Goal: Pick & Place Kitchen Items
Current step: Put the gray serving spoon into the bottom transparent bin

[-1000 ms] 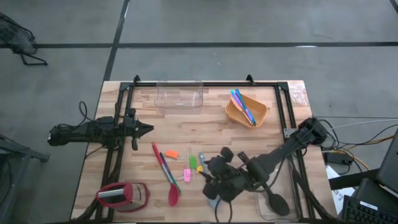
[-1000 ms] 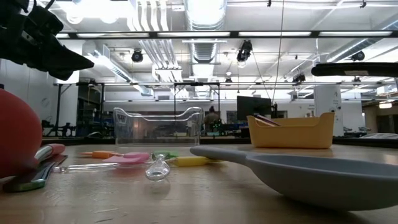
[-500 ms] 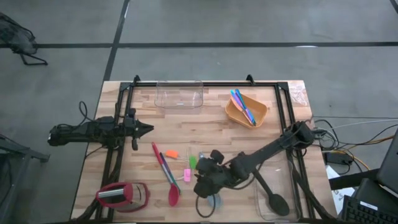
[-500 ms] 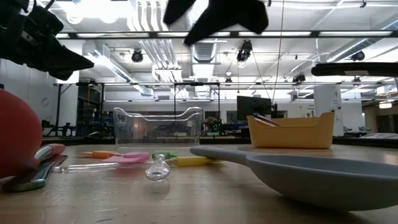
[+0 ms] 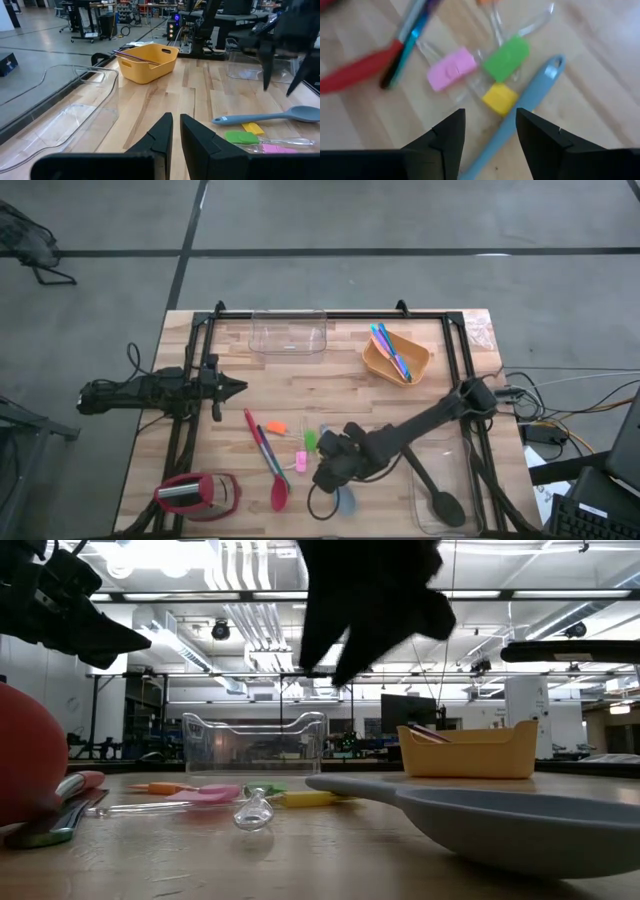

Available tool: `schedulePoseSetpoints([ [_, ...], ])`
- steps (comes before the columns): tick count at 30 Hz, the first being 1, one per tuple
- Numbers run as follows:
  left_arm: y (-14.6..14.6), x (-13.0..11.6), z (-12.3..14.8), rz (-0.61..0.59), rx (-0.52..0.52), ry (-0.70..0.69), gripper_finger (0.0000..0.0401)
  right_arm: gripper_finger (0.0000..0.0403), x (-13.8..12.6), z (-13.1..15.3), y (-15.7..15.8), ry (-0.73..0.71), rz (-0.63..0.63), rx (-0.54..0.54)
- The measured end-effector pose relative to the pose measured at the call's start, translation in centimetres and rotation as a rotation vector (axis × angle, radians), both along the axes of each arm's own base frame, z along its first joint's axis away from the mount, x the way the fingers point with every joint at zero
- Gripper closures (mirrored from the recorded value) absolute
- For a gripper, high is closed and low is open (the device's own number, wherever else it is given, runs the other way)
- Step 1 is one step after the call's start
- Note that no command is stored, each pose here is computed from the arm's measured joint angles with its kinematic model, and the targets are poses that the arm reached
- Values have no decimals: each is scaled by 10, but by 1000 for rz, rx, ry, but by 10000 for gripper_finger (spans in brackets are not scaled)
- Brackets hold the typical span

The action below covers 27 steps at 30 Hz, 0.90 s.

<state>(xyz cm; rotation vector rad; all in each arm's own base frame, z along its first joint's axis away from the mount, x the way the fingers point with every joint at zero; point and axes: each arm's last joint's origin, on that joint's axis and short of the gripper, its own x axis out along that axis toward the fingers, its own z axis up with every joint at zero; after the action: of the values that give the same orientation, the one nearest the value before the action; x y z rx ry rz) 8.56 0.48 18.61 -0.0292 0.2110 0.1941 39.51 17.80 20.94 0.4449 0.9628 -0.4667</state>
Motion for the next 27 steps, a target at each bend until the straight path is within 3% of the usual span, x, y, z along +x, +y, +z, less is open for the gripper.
schedulePoseSetpoints([
  [8,0,0,0,0,0,0,357,213,7,-31,-4,107,-22,38],
  [14,0,0,0,0,0,1,357,224,3,-37,-5,188,-52,24],
  [27,0,0,0,0,0,2,357,228,3,-41,-3,171,-72,48],
])
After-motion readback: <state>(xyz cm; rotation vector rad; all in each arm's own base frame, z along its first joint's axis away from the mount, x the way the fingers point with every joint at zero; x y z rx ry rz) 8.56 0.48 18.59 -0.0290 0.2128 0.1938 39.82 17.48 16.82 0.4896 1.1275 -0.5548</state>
